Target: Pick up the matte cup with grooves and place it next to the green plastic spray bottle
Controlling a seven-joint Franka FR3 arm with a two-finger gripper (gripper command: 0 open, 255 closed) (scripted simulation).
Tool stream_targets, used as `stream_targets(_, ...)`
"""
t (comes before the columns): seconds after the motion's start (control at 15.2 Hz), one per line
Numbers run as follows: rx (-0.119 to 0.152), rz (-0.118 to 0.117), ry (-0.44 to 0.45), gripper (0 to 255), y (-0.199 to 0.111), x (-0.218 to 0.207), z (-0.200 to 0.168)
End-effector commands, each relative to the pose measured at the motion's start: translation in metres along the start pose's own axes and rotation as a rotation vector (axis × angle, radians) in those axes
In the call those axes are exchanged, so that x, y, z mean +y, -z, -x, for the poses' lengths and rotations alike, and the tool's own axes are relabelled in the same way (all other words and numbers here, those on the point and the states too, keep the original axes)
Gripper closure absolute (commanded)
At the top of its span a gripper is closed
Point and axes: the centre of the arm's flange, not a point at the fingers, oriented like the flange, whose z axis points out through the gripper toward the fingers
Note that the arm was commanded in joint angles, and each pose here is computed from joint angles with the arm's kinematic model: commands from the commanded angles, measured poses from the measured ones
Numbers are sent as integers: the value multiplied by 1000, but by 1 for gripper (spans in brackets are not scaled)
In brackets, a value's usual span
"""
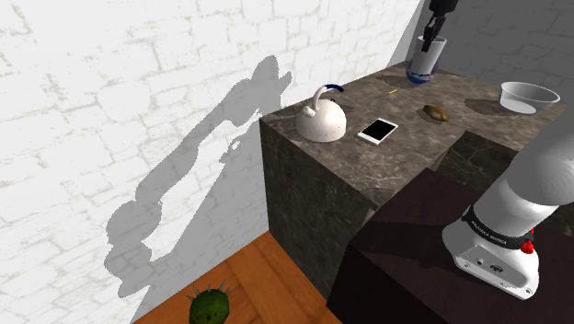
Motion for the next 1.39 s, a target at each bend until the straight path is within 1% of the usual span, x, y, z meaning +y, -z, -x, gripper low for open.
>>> stream_targets(0.0,0,0,0,255,11,2,0)
stream_targets(1.32,0,0,0,255,116,11,-3)
